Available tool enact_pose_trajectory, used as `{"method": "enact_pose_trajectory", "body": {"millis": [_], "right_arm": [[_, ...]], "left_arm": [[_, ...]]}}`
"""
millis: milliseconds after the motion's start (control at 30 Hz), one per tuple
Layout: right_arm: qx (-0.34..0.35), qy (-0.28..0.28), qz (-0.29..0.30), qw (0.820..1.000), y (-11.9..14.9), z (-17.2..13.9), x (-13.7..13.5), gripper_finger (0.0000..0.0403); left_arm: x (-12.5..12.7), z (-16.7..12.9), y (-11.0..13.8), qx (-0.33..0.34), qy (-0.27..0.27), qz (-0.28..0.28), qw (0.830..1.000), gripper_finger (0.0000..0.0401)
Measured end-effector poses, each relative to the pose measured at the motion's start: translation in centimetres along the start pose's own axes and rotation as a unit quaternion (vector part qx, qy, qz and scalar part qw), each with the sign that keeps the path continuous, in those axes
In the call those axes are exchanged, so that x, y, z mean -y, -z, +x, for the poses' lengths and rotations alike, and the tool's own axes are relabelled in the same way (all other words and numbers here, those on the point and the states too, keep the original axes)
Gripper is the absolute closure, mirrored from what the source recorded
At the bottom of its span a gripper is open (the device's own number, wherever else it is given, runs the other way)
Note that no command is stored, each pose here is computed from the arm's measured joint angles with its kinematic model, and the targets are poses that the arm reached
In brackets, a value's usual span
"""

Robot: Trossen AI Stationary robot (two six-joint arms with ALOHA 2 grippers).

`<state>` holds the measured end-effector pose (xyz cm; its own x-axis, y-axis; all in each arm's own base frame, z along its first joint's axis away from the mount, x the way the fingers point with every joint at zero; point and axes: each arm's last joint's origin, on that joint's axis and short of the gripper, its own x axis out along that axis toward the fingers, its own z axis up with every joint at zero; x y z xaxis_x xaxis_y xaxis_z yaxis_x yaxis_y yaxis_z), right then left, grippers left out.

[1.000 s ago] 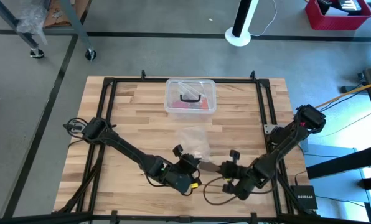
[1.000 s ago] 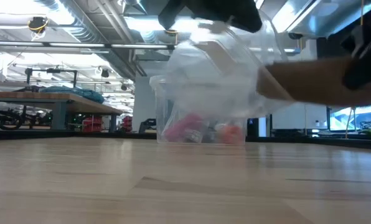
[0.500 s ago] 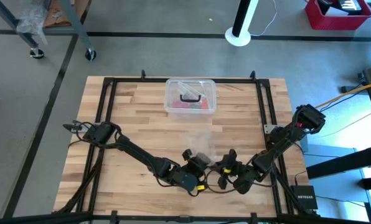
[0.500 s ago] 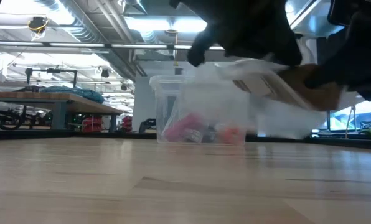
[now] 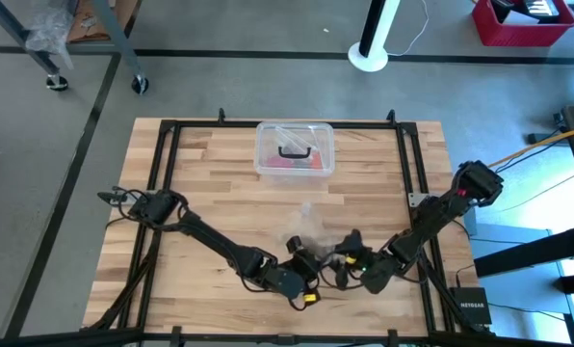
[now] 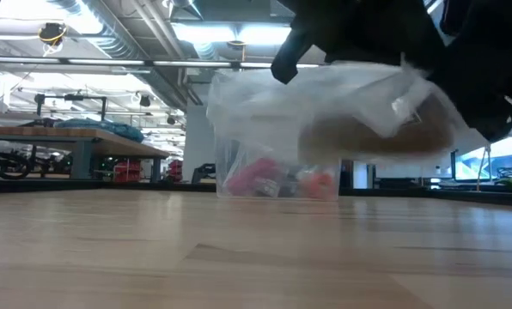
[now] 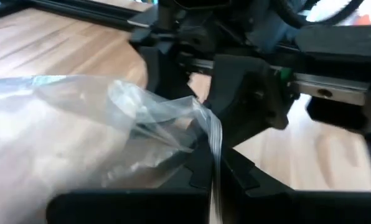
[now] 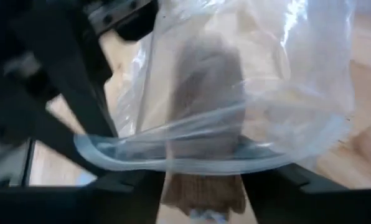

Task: Roll bandage
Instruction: Put the rolled brown bandage into the transparent zip bag, then close the transparent zip bag

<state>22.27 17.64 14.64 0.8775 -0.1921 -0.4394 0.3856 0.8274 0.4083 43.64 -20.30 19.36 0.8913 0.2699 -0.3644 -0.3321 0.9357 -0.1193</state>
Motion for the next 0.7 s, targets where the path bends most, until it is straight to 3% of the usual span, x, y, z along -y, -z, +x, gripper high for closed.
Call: {"method": "enact_pose_trajectory", "body": {"millis": [233, 533, 700], "right_arm": [[-0.086, -0.094, -0.102, 0.987, -0.9, -2.0, -0.9, 0.0135], [-0.112, -0.257, -0.187, 0.941, -4.2, -8.0, -2.5, 0.0128], [-0.098, -0.262, -0.251, 0.927, -6.9, -11.1, -2.2, 0.0128]], "left_arm": [[0.3, -0.4, -0.1, 0.002, 0.003, 0.005, 1.0, 0.04], [0.6, -1.4, -2.2, 0.014, 0.007, 0.012, 1.0, 0.04], [0.8, -2.2, -3.5, 0.011, 0.058, 0.089, 0.994, 0.04]]}}
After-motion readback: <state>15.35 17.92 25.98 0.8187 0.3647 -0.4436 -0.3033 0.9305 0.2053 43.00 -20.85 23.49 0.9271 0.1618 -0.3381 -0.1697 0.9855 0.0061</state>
